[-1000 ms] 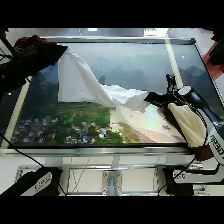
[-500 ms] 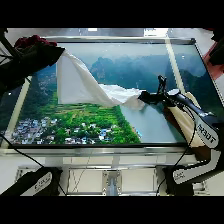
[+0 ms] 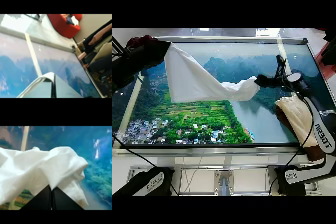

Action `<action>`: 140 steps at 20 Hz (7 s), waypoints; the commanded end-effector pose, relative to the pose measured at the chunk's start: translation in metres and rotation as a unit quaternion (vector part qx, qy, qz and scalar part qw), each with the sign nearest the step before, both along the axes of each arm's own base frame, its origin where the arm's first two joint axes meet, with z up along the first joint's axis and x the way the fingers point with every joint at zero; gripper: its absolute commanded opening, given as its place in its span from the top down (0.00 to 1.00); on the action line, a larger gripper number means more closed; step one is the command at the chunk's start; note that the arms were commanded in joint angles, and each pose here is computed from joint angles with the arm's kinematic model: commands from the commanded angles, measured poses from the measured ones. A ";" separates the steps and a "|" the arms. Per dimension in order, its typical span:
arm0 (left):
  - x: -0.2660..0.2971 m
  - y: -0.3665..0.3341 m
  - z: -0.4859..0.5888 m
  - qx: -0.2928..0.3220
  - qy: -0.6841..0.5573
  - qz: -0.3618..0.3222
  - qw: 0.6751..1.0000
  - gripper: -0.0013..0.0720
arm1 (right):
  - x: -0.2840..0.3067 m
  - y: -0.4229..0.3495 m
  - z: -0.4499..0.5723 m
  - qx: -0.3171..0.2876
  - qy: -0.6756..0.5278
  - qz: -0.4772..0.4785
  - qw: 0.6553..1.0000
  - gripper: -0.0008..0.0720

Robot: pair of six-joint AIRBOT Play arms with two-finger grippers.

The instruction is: Fold the shirts.

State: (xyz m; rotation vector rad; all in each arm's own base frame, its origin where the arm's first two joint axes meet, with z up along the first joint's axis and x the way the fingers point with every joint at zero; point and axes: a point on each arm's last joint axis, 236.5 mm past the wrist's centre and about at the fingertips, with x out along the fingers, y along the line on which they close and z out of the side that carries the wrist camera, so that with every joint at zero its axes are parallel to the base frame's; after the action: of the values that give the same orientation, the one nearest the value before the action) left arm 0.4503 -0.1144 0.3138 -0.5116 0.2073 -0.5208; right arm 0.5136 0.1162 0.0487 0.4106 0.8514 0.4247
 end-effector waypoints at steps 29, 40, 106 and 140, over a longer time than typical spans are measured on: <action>0.132 0.060 -0.249 0.248 0.253 0.096 0.930 0.46 | -0.074 0.015 -0.095 -0.108 0.101 0.014 0.989 0.67; 0.041 0.091 0.026 0.303 0.048 0.135 0.942 0.13 | -0.089 -0.139 -0.026 -0.162 0.138 -0.062 0.975 0.37; -0.115 0.032 0.067 -0.207 -0.113 0.015 0.972 0.97 | -0.219 -0.067 0.223 -0.009 -0.125 -0.041 0.991 0.96; 0.168 0.142 -0.073 0.106 0.055 0.228 0.966 0.15 | 0.077 -0.084 0.057 0.034 -0.099 -0.206 0.973 0.29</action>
State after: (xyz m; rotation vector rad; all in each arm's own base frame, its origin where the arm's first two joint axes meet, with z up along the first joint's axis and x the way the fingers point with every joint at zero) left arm 0.6154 0.0145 0.1722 -0.3956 0.3990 -0.0146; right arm 0.5841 0.0700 0.0722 0.6084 0.5992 0.1346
